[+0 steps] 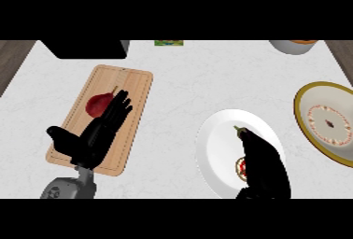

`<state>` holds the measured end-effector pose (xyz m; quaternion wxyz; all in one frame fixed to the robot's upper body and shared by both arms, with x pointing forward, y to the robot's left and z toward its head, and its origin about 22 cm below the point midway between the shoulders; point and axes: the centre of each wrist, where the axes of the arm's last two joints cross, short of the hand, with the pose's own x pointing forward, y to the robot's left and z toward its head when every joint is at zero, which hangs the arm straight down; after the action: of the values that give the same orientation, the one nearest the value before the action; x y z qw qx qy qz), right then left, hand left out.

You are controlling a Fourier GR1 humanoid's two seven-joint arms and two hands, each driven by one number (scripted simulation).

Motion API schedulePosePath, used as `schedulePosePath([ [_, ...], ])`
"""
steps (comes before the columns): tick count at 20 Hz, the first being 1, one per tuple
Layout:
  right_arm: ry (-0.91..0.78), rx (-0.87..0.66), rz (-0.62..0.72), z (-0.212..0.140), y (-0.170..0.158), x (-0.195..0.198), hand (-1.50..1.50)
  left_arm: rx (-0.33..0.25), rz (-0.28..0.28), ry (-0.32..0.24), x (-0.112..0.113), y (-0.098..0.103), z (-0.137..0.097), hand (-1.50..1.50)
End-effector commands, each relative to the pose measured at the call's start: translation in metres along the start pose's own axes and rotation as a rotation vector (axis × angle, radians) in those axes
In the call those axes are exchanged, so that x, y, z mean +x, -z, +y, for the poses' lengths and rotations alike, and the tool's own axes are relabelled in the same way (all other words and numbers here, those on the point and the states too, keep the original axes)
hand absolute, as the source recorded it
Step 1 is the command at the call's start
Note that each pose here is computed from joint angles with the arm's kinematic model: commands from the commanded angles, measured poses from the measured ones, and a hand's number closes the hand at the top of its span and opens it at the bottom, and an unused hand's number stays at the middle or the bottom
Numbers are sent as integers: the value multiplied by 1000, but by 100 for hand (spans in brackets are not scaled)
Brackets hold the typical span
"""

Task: Pick the cupcake from the plate and place it in the bowl

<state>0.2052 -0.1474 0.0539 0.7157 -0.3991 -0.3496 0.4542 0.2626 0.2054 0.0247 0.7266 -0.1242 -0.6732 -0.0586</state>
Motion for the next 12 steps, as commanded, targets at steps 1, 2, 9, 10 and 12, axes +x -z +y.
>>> schedulePosePath([
  [1,-2,-11,77,4,10,-5,-150,-7,9,2,6,2,-18,0],
  [2,-10,8,76,6,1,-10,-150,9,-14,-2,10,19,1,0],
  [9,17,-22,77,19,2,13,-150,2,-4,4,9,3,-11,0],
  [10,13,-18,74,39,18,-19,-150,8,-6,2,11,-9,-5,0],
  [12,65,-16,35,35,25,-21,150,2,-8,9,-2,16,-4,0],
])
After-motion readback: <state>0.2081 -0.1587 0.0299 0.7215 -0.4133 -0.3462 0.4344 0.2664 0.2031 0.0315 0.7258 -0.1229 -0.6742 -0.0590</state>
